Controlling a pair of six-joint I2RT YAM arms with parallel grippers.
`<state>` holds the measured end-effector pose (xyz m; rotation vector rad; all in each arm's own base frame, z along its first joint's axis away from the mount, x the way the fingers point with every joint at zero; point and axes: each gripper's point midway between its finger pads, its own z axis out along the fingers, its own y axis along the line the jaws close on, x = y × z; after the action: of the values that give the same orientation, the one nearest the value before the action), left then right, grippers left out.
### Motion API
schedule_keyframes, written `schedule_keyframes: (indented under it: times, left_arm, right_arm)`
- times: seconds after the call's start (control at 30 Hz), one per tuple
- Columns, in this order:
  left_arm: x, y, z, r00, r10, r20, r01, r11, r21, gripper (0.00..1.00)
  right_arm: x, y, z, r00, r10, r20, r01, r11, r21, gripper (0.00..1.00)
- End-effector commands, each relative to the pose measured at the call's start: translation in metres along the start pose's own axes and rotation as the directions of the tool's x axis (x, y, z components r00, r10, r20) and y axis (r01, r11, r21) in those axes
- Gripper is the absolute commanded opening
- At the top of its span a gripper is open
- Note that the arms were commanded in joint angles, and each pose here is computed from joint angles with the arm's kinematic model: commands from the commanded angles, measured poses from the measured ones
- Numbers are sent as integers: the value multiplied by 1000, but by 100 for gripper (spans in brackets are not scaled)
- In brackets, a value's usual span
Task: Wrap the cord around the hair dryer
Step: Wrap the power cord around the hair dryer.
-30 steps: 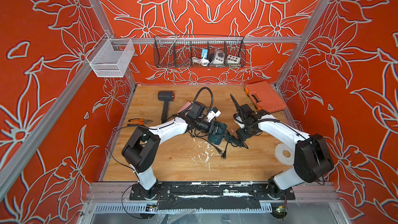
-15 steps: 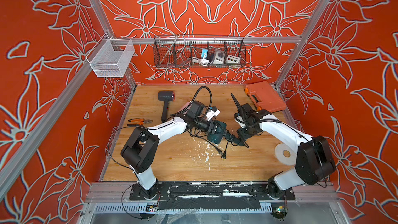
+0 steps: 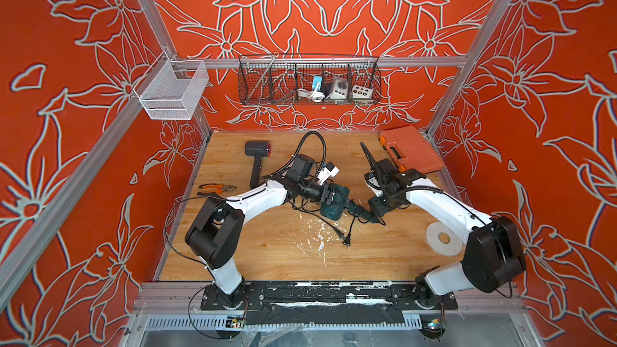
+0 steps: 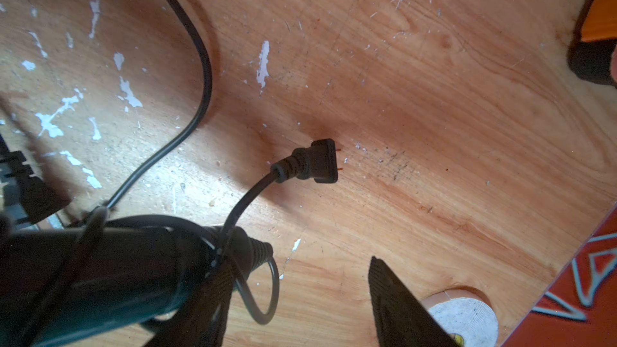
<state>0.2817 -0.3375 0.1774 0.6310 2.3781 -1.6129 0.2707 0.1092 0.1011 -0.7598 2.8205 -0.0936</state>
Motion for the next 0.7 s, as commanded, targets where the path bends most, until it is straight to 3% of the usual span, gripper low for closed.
schedule_keyframes:
  times: [0.0,0.53,0.67]
  left_arm:
    - [-15,-33,-12,993,105,50,-109,991,73,0]
    - [-18,-35,-14,994,96,56,-101,990,93,0]
    - [-18,-35,-14,994,94,57,-99,991,91,0]
  right_arm:
    - [0,-2,-8,1000,23,13,-23,1000,-7,68]
    - [-1,-8,-19,995,65,73,-64,998,-18,68]
    - [-4,-3,-28,985,102,137,-94,993,-67,68]
